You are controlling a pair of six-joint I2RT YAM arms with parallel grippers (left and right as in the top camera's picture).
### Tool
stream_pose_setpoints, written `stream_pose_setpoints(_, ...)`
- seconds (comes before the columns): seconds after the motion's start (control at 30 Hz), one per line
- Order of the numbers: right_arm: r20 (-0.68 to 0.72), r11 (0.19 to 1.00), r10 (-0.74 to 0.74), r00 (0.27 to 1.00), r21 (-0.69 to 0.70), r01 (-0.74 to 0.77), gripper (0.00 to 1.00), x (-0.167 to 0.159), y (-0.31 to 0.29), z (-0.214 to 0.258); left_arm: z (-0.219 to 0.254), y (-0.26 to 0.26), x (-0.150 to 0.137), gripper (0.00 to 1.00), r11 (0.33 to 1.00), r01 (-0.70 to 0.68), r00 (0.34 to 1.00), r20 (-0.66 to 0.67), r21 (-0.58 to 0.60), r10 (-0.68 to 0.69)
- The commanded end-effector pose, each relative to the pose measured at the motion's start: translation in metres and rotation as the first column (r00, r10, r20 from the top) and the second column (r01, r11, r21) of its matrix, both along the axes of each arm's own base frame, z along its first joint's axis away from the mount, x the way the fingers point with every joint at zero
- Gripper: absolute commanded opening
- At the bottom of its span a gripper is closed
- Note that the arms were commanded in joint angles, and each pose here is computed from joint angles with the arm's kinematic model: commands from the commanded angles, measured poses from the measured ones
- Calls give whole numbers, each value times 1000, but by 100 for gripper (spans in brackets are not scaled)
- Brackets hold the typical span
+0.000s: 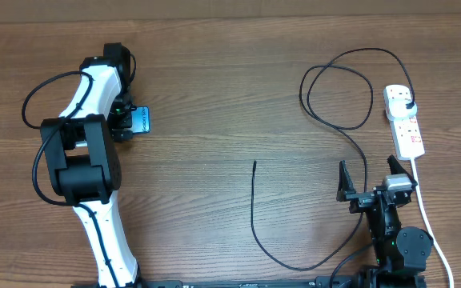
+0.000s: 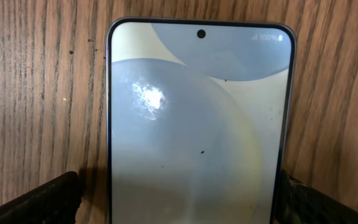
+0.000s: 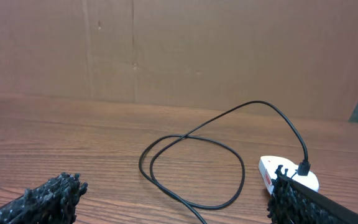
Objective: Plug charger to phone and switch on socket
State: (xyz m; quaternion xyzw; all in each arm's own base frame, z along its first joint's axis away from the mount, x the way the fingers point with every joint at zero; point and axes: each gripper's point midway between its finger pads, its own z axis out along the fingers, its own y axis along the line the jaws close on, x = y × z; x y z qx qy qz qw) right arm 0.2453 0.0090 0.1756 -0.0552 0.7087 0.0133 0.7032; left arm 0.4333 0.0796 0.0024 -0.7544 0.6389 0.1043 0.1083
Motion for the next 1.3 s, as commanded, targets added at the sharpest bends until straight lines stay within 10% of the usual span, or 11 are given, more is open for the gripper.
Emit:
stream_pose_setpoints(0.0,1,1000,10,1000,-1,-10,100,0,2,-2,-21,-8,-10,100,1000,-6,998,-63,-26,4)
stream_pose_setpoints(1.0,1,1000,10,1000,-1,-10,100,0,2,-3,-27,-34,3,99,984,-6,1000,-5,-181,5)
stream_pose_setpoints(1.27,1,1000,10,1000,-1,-10,100,0,2,-2,-27,-34,3,63,983,-6,1000,-6,-183,5)
